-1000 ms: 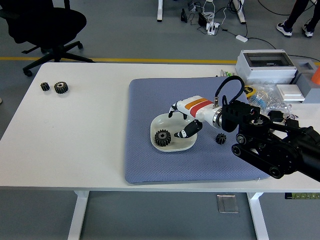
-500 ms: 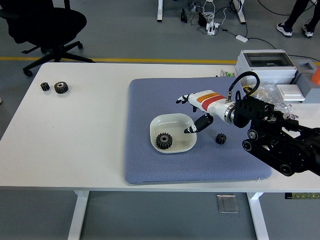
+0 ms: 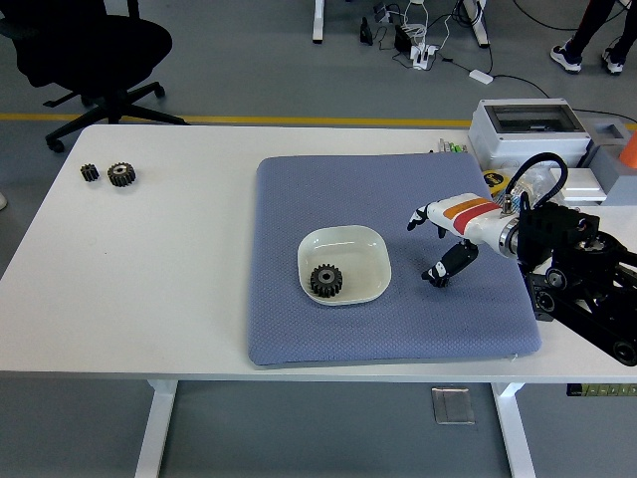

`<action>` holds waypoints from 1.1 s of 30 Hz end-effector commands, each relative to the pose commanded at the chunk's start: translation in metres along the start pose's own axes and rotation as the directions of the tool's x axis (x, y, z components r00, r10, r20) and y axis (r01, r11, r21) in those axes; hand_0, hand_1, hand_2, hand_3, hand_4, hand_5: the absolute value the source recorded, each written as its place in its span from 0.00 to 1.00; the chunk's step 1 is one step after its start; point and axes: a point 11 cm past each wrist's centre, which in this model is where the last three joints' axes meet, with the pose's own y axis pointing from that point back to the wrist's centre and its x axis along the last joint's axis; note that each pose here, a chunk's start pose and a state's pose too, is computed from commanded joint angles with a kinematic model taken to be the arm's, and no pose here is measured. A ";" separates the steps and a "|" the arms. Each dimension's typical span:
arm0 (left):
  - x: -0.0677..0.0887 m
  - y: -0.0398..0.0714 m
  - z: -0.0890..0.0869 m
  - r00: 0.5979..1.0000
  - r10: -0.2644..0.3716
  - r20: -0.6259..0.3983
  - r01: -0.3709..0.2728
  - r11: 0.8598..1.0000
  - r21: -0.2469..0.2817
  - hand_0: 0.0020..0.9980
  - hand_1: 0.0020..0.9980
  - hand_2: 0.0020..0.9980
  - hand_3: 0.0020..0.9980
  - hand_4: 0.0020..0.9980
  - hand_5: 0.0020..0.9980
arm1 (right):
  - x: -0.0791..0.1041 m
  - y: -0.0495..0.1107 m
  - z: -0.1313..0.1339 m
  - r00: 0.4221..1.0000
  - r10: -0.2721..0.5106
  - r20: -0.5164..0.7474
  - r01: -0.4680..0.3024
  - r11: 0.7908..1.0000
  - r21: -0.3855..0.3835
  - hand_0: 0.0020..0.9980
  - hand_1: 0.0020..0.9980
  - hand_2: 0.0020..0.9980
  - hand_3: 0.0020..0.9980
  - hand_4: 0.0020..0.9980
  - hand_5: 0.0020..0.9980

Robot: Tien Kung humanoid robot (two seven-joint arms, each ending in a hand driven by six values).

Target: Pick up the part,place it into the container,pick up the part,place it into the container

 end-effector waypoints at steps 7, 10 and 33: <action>-0.001 0.000 0.000 1.000 -0.003 0.000 0.003 1.000 -0.001 0.73 0.71 0.75 0.57 0.65 0.58 | -0.015 0.001 0.014 1.000 -0.025 0.011 0.025 0.999 -0.035 0.35 0.50 0.72 0.60 0.93 0.30; -0.001 0.000 -0.001 1.000 -0.002 -0.001 0.002 1.000 0.000 0.73 0.71 0.75 0.57 0.65 0.58 | -0.023 0.001 0.015 0.999 -0.037 0.015 0.038 0.999 -0.038 0.34 0.49 0.69 0.55 0.92 0.30; -0.002 0.000 -0.004 1.000 -0.007 0.021 0.007 1.000 0.009 0.73 0.71 0.75 0.57 0.65 0.58 | -0.043 0.001 0.022 0.997 -0.008 0.078 0.012 0.999 -0.046 0.29 0.41 0.47 0.49 0.66 0.24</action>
